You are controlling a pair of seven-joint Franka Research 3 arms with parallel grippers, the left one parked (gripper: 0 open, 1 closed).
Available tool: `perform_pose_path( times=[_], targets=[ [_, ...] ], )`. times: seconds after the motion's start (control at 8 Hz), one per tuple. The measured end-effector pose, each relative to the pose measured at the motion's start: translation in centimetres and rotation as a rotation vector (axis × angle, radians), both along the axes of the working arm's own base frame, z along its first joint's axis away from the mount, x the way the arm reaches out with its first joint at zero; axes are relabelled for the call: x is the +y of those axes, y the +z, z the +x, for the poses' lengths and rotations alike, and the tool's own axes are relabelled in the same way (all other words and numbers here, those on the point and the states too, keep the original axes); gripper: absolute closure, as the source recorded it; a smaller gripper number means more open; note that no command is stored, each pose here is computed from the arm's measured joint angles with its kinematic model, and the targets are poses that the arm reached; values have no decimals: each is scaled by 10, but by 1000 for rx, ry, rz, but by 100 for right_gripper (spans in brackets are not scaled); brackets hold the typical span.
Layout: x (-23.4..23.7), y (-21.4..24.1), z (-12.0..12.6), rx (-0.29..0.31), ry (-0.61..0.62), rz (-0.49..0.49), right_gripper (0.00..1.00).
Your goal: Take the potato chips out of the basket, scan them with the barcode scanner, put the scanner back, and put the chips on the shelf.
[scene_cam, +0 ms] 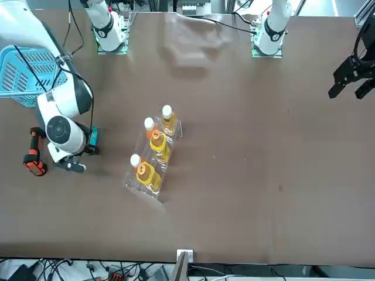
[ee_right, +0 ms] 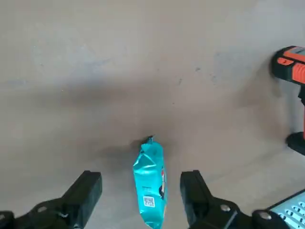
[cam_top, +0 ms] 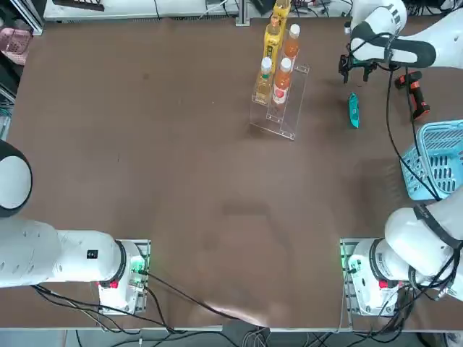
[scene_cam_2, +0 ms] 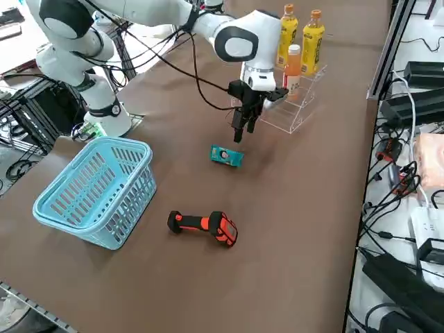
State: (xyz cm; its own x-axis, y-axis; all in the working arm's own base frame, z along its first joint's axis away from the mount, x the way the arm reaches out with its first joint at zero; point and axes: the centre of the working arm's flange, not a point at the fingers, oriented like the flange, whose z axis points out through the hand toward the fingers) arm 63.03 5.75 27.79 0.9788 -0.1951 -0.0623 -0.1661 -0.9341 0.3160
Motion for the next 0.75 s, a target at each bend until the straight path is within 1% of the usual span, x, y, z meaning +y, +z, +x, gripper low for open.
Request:
perform_pose_path(
  times=[0.5,0.75],
  targets=[
    [-3,1,1,-2,-5,-2,0],
    [5,0,2,-7,8,-9,0]
  ],
)
